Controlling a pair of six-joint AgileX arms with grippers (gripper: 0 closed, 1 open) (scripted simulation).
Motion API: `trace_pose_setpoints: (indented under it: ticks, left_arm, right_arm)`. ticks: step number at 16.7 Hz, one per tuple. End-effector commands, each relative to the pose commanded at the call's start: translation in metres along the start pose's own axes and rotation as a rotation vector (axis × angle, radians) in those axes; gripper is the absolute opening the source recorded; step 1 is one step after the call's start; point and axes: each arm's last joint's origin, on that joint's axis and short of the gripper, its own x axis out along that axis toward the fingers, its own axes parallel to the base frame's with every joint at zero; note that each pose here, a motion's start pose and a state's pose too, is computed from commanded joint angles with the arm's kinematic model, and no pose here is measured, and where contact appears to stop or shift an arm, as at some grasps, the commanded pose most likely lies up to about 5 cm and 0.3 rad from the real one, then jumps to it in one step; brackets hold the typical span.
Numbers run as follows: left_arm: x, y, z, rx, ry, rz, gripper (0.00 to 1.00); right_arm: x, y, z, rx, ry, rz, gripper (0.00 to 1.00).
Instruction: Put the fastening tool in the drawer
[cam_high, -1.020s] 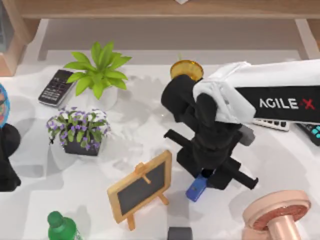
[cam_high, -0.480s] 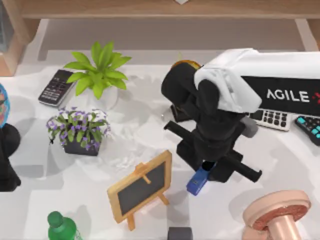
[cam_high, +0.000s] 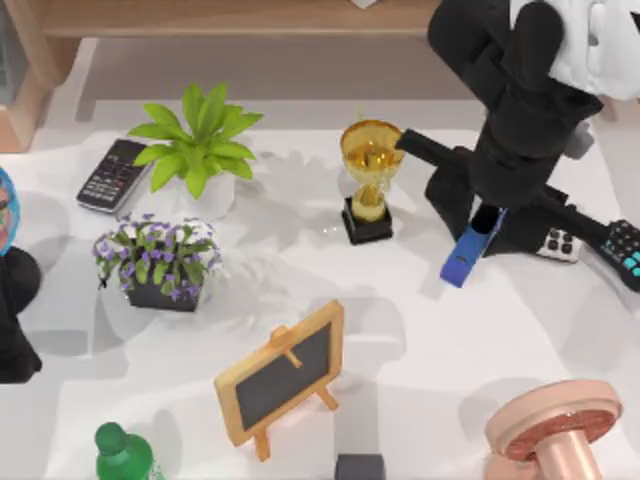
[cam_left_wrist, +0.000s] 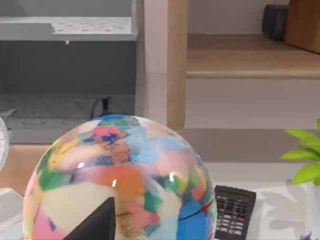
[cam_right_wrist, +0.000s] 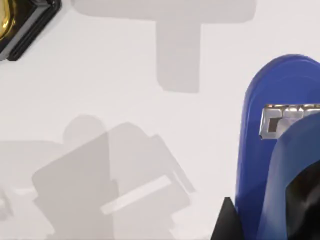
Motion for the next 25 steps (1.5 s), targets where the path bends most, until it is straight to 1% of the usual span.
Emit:
trace_pose_setpoints:
  ticks: [3,5,8,11,14,16,18,20,22,24,25]
  left_arm:
    - [0.0,0.0,0.0,0.0,0.0,0.0,1.0]
    - [0.0,0.0,0.0,0.0,0.0,0.0,1.0]
    - [0.0,0.0,0.0,0.0,0.0,0.0,1.0]
    - [0.0,0.0,0.0,0.0,0.0,0.0,1.0]
    - [0.0,0.0,0.0,0.0,0.0,0.0,1.0]
    - [0.0,0.0,0.0,0.0,0.0,0.0,1.0]
    - [0.0,0.0,0.0,0.0,0.0,0.0,1.0]
    - [0.0,0.0,0.0,0.0,0.0,0.0,1.0]
    - [0.0,0.0,0.0,0.0,0.0,0.0,1.0]
    - [0.0,0.0,0.0,0.0,0.0,0.0,1.0]
    - [0.0,0.0,0.0,0.0,0.0,0.0,1.0]
  right_arm:
    - [-0.044,-0.025,0.055,-0.051,-0.062,0.057,0.0]
    - [-0.067,-0.048,0.094,-0.088,-0.114,0.075,0.0]
    - [-0.09,-0.091,0.153,-0.148,-0.188,0.065,0.0]
    - [-0.093,-0.138,0.21,-0.224,-0.23,0.02,0.0]
    - [-0.073,-0.183,0.259,-0.318,-0.221,-0.032,0.0]
    - [-0.049,-0.207,0.286,-0.386,-0.188,-0.059,0.0]
    - [-0.019,-0.224,0.305,-0.452,-0.134,-0.074,0.0]
    - [0.013,-0.233,0.317,-0.509,-0.062,-0.08,0.0]
    - [0.041,-0.237,0.321,-0.548,0.013,-0.081,0.0]
    - [0.055,-0.24,0.321,-0.56,0.065,-0.083,0.0]
    - [0.056,-0.24,0.321,-0.561,0.066,-0.083,0.0]
